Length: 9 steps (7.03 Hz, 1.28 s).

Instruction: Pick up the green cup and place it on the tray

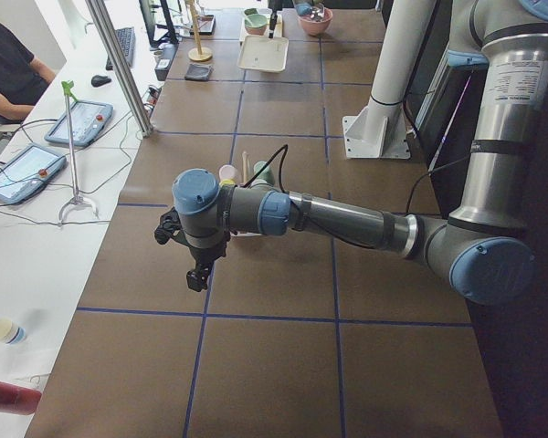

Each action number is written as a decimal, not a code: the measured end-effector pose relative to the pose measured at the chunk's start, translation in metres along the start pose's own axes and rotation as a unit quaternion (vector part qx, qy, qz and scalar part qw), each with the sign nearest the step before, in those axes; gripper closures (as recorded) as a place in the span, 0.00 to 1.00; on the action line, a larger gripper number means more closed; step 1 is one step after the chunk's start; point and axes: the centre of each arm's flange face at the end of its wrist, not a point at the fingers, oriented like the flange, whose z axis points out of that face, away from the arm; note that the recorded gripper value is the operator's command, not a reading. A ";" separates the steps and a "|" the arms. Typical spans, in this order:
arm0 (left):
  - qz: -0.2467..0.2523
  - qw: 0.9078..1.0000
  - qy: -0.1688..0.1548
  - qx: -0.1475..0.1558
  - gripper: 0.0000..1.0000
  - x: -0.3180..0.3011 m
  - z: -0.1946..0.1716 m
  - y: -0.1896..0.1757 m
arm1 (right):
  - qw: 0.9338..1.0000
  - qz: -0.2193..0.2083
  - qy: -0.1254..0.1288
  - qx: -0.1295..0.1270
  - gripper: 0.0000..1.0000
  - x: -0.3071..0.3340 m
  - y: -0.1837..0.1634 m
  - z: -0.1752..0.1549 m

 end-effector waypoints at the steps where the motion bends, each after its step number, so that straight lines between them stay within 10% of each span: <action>1: 0.002 1.000 -0.001 0.001 0.00 0.001 -0.002 -0.001 | 1.000 0.015 -0.014 -0.007 1.00 -0.046 -0.007 0.028; 9: 0.003 1.000 -0.001 0.003 0.00 0.003 -0.003 -0.002 | 1.000 0.017 0.019 -0.004 1.00 -0.317 0.119 0.216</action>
